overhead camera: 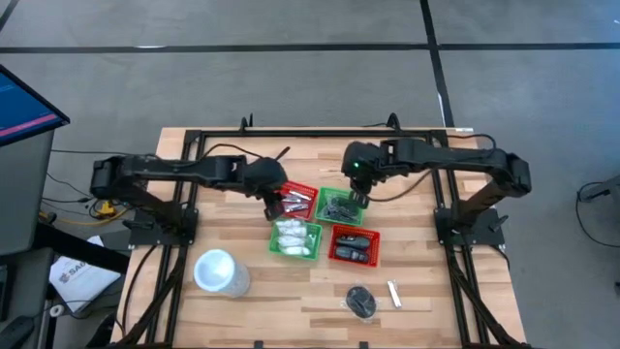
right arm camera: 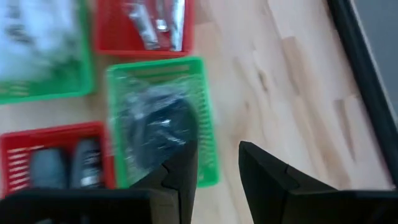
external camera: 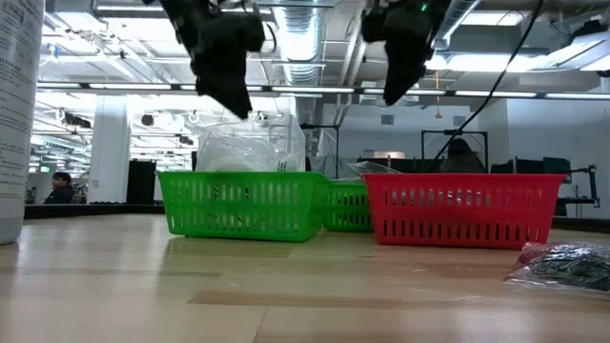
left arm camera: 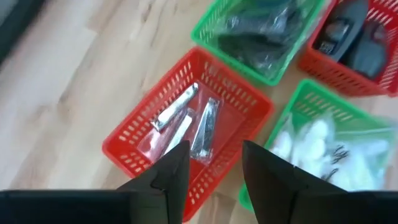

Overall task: Pick & Place Travel size toiletries
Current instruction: Put the silver nail cutter into the top left red bin

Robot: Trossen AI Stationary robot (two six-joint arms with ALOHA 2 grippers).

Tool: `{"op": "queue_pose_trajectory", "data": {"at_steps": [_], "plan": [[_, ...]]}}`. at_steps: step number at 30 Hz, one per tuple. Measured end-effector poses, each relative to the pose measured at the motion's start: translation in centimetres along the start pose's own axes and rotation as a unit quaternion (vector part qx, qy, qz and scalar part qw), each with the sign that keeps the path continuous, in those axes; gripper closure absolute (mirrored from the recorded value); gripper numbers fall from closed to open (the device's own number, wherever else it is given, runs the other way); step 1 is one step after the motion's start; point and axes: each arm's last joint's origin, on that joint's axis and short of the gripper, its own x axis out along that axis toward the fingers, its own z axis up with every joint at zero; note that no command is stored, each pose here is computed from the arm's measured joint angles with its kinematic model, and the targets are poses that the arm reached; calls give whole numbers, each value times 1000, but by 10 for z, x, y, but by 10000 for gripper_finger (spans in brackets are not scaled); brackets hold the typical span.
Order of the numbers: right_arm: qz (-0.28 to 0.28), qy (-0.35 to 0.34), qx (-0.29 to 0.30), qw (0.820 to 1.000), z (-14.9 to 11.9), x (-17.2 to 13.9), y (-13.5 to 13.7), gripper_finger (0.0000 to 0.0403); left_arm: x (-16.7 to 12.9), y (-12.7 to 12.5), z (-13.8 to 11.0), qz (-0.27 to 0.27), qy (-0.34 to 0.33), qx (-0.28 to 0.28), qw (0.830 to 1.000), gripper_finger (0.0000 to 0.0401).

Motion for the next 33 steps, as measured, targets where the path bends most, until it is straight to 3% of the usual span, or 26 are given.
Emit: {"op": "queue_pose_trajectory", "data": {"at_steps": [7, 16, 25, 33], "plan": [[23, 38, 5, 999, -22, -23, 38, 294, -23, -9, 0, -14, -42, 10, 999, 269], [45, 80, 9, 996, -53, -40, 102, 294, -26, -21, -4, -27, -43, 28, 998, 270], [71, 85, 61, 992, -90, -62, 158, 294, -26, -23, -4, -30, -43, 32, 998, 270], [64, 83, 131, 986, -124, -79, 190, 294, -26, -23, -4, -30, -43, 32, 998, 270]]}}
